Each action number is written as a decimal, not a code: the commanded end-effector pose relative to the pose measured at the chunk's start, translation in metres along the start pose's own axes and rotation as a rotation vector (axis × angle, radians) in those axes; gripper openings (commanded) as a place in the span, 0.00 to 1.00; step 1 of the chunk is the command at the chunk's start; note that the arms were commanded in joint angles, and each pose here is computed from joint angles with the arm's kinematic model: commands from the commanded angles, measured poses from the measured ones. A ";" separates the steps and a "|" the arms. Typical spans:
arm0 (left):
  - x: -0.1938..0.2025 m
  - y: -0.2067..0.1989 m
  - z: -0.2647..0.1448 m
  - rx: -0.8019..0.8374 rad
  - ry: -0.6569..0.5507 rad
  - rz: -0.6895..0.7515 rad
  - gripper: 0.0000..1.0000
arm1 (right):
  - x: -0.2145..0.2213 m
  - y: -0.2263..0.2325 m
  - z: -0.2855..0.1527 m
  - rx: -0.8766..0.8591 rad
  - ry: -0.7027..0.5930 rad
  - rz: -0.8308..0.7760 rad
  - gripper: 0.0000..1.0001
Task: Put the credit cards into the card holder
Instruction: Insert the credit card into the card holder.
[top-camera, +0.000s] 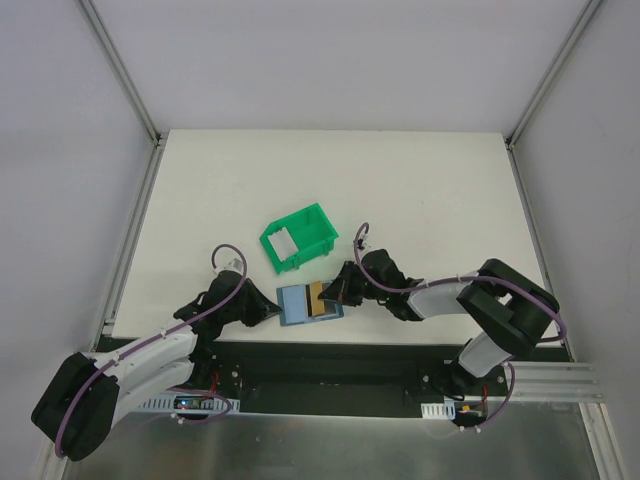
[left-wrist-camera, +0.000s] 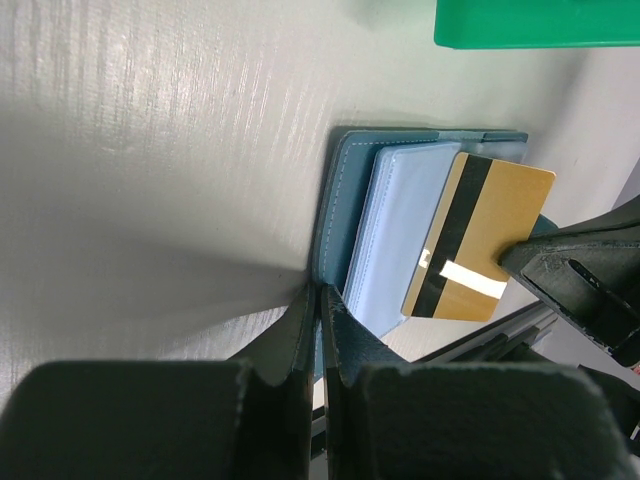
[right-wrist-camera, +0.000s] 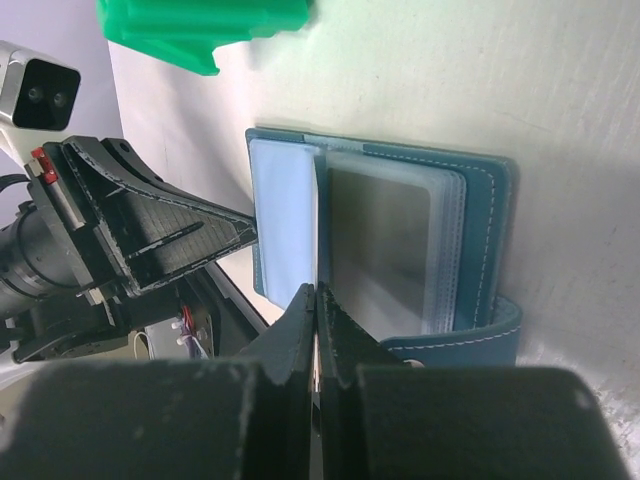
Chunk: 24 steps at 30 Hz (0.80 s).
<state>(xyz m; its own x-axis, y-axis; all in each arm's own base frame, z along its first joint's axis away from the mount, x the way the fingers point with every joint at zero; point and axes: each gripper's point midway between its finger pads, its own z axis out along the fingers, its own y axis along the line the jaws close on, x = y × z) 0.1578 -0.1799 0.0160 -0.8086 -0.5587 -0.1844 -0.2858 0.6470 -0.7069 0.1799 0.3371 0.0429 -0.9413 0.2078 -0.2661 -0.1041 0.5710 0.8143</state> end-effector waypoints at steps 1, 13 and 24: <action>0.003 0.006 0.000 -0.018 0.013 0.010 0.00 | -0.001 0.015 -0.001 -0.054 -0.004 -0.012 0.00; 0.003 0.006 0.000 -0.014 0.013 0.011 0.00 | 0.005 -0.007 0.009 0.024 0.020 -0.028 0.00; 0.003 0.002 -0.002 0.006 0.013 0.022 0.00 | -0.006 -0.006 0.006 0.033 -0.009 -0.049 0.00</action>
<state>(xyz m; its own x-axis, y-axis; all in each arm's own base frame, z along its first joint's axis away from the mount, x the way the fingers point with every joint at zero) 0.1578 -0.1800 0.0166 -0.8105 -0.5543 -0.1896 -0.2783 0.6490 -0.7080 0.1792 0.3416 0.0279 -0.9483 0.1834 -0.2590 -0.1021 0.5964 0.7961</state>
